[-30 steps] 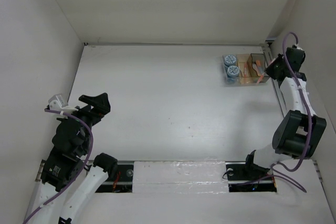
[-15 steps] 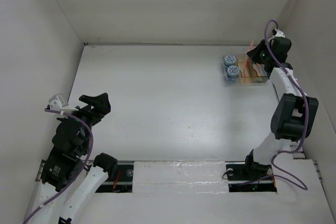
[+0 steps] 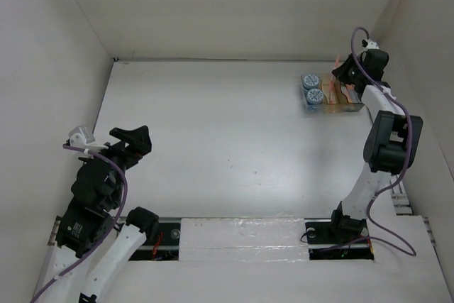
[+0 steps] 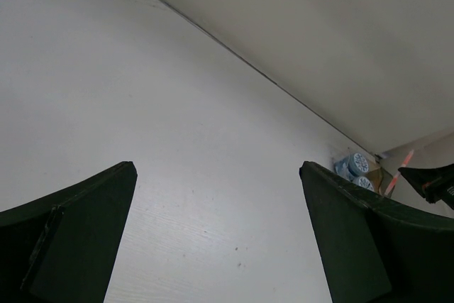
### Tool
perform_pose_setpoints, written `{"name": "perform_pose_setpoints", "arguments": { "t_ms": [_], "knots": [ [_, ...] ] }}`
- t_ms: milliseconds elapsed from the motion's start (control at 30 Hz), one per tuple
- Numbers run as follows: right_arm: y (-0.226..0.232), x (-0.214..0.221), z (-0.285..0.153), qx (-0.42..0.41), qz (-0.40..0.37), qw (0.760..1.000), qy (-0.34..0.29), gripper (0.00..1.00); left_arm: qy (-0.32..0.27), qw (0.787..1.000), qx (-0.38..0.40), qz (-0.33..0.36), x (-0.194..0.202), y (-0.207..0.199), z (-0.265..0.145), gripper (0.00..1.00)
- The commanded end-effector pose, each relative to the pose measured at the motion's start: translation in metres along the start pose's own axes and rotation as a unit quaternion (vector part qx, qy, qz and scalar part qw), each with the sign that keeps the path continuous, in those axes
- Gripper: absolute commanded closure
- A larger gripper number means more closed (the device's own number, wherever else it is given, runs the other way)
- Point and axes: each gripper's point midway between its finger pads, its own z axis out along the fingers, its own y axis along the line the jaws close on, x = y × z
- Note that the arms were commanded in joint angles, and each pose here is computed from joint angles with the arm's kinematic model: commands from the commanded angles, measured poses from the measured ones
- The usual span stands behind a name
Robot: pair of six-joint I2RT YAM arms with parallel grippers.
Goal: Sort the stationery into containers
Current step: Place the pen in the storage box.
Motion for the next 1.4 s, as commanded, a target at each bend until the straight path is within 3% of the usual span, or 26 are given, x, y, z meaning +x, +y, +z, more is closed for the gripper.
{"name": "perform_pose_setpoints", "arguments": {
  "t_ms": [0,300,800,1067,1367],
  "knots": [
    [-0.007,-0.032,0.001,-0.004,-0.033,0.999,-0.042,1.0,-0.004,1.0,0.015,0.006,-0.002,-0.008,0.004,0.0],
    [-0.046,-0.003,0.015,0.054,-0.039,0.998,0.01,1.0,0.0,1.0,0.012,0.008,0.0,-0.008,0.006,0.0],
    [-0.044,0.029,0.032,0.064,-0.045,0.994,0.072,1.0,-0.007,1.0,0.024,0.002,-0.004,-0.011,0.002,0.0],
    [-0.045,0.037,0.027,0.082,-0.037,0.993,0.077,0.74,-0.007,1.0,0.024,0.002,-0.004,-0.011,0.002,0.0],
    [-0.042,0.045,0.022,0.08,-0.012,0.993,0.081,0.76,-0.01,1.0,0.026,-0.001,-0.006,-0.011,0.0,0.0]
  ]
}}
